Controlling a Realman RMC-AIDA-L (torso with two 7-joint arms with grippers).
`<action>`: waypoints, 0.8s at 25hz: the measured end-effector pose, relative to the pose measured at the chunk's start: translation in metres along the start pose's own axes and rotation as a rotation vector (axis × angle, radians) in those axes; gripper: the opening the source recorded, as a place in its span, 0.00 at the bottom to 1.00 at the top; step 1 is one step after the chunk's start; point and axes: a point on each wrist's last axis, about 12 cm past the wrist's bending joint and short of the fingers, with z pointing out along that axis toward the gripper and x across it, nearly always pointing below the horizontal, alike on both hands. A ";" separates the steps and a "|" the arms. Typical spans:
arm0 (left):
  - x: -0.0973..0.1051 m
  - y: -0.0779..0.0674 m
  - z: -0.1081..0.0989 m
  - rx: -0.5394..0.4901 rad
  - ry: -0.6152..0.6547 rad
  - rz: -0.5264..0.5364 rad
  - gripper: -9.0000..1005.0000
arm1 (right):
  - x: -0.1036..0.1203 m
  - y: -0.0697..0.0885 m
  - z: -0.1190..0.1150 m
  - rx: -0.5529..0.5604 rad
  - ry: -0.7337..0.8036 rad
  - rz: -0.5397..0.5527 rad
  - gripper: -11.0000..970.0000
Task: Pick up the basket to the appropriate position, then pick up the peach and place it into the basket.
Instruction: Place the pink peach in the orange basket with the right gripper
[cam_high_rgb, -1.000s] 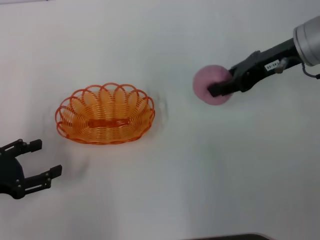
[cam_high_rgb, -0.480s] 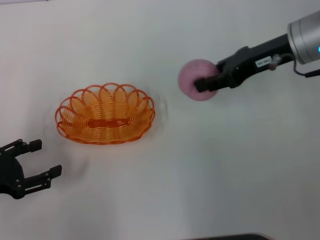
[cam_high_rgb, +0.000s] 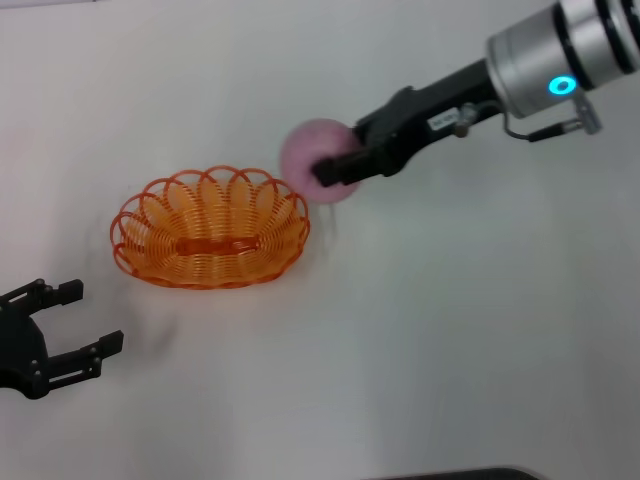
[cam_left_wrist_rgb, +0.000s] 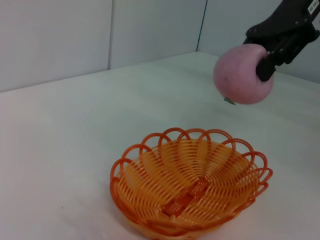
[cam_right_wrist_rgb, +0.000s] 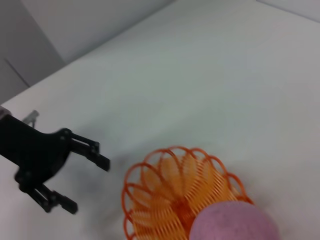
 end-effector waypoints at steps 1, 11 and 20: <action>0.000 0.000 0.000 0.000 0.000 0.000 0.82 | -0.004 0.002 0.003 -0.010 -0.004 -0.013 0.45; -0.001 0.001 0.001 -0.001 0.000 0.003 0.82 | -0.028 0.017 0.036 -0.047 0.029 -0.104 0.46; -0.002 0.001 0.001 0.000 0.000 0.005 0.82 | -0.020 0.011 0.065 -0.009 0.092 -0.107 0.46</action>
